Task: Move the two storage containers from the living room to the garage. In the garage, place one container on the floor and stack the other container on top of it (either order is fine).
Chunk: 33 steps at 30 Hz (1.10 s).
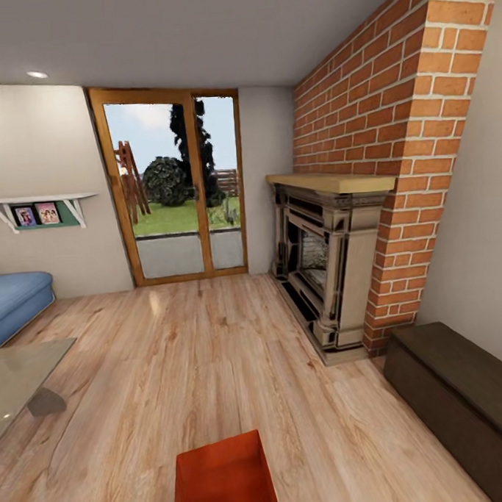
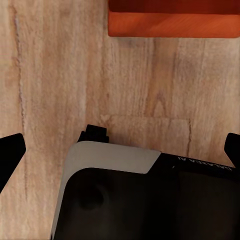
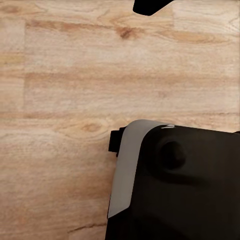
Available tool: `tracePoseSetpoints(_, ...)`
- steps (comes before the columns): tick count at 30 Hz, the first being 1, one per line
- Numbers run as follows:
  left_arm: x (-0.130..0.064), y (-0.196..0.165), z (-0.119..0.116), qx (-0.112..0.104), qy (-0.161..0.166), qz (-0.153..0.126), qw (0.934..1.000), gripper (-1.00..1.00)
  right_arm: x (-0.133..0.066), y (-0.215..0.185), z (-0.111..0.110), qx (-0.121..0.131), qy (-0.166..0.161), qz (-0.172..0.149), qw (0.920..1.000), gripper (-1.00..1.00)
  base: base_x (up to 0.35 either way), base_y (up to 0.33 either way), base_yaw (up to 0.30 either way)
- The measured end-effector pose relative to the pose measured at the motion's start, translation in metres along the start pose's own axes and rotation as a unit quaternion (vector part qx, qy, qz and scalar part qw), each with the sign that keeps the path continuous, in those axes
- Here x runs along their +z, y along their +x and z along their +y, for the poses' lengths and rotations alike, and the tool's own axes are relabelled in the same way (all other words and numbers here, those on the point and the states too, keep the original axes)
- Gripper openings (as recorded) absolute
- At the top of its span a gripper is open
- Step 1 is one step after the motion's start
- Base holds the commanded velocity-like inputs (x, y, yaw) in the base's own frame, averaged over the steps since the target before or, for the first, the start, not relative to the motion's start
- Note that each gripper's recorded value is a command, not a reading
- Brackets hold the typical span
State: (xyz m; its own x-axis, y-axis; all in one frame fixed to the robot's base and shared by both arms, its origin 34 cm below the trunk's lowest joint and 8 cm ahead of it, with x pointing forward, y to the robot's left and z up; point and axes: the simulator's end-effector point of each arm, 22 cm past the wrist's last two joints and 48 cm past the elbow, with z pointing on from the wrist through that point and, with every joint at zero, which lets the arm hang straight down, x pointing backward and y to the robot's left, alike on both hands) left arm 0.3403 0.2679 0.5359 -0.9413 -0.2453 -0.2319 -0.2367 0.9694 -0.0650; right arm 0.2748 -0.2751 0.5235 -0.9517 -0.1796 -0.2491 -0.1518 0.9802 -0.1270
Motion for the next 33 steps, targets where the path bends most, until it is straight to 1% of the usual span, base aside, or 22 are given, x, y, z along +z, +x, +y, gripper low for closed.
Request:
tracePoseSetpoints(5,0.0000,0.0000,0.0000,0.000,0.000,0.000,1.0000,1.00,0.0000,-0.0002,0.0006,0.000,0.000,0.000,1.0000,1.00,0.001,0.000,0.019)
tracePoseSetpoints(8,0.0000,0.0000,0.0001,0.000,0.000,0.000,1.0000,1.00,0.0000,-0.0004,0.0007,0.000,0.000,-0.001,1.0000,1.00,0.000,0.000,0.170)
tracePoseSetpoints(30,0.0000,0.0003,-0.0009,0.000,0.001,0.000,1.0000,1.00,0.0000,-0.0002,0.0000,0.000,0.000,0.000,1.0000,1.00,0.000,0.000,0.261)
tracePoseSetpoints(33,0.0000,0.0003,-0.0010,0.000,0.001,0.000,1.0000,1.00,0.0000,-0.0003,0.0000,0.000,0.000,-0.001,1.0000,1.00,0.000,0.000,0.168)
